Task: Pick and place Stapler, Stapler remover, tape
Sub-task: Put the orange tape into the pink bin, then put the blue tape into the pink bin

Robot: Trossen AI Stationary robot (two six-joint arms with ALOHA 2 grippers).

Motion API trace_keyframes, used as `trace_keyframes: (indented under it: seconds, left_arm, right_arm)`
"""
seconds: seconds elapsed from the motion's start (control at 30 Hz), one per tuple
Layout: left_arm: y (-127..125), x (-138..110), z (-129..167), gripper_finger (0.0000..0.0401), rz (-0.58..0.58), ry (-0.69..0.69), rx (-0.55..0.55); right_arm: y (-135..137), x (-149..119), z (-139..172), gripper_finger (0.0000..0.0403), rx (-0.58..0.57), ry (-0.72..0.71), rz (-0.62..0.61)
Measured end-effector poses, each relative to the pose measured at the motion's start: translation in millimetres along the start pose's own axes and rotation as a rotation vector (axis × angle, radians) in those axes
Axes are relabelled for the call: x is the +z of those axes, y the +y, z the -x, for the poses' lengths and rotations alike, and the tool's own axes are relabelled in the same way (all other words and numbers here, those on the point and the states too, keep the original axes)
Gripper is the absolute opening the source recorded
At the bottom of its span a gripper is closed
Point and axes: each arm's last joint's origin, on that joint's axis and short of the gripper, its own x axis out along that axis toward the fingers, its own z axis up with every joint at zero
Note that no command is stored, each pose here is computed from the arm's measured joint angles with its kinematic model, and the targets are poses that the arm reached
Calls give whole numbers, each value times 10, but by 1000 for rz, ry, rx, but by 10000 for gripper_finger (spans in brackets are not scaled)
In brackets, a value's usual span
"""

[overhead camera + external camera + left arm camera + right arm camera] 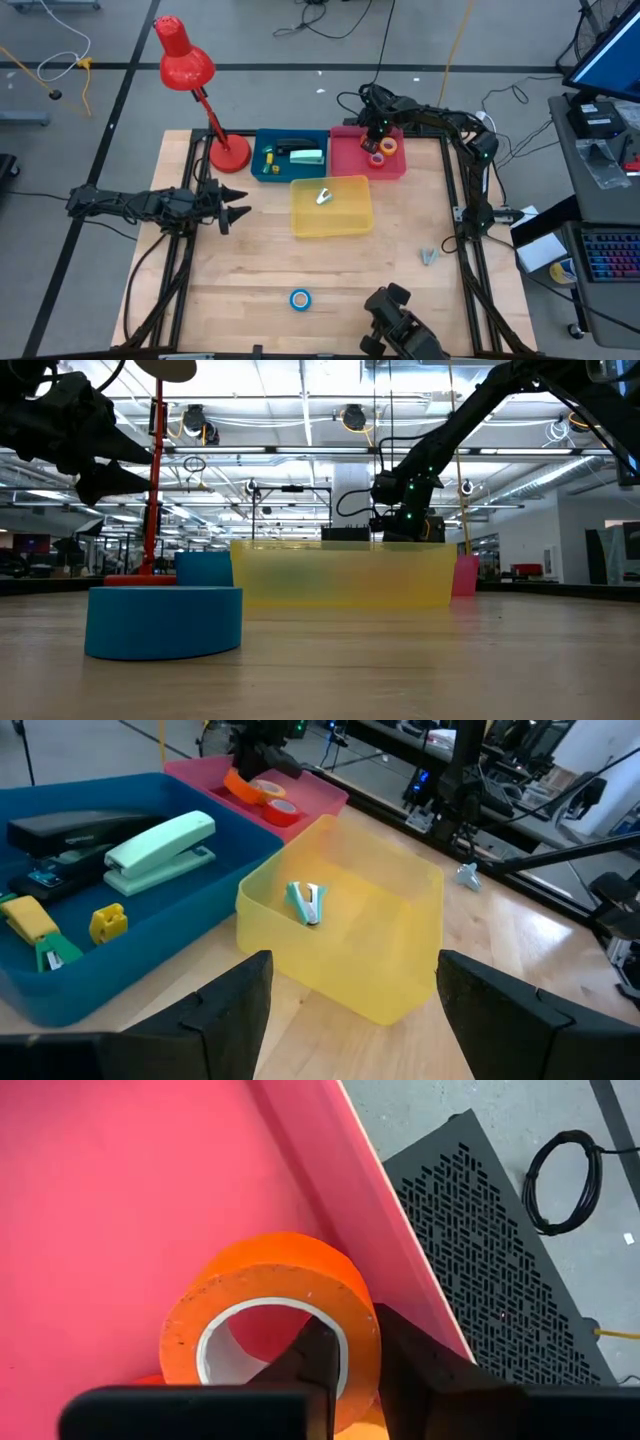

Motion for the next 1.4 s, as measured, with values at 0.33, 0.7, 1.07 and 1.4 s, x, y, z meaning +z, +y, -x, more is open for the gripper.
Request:
trace_keyframes:
  seconds: [0.33, 0.7, 1.07, 1.4]
  left_arm:
    - [0, 0, 0, 278, 0, 0, 0]
    - [-33, 65, 2, 278, 43, -63, -33]
    - [-118, 263, 42, 278, 63, -258, -126]
    - [-165, 400, 97, 278, 48, -401, -178]
  right_arm:
    - [15, -2, 24, 124, 7, 5, 10]
    - [138, 39, 753, 157, 23, -93, -49]
    - [560, -561, 1796, 47, 127, -551, -110]
    - [900, -1537, 2034, 7, 173, -824, -278]
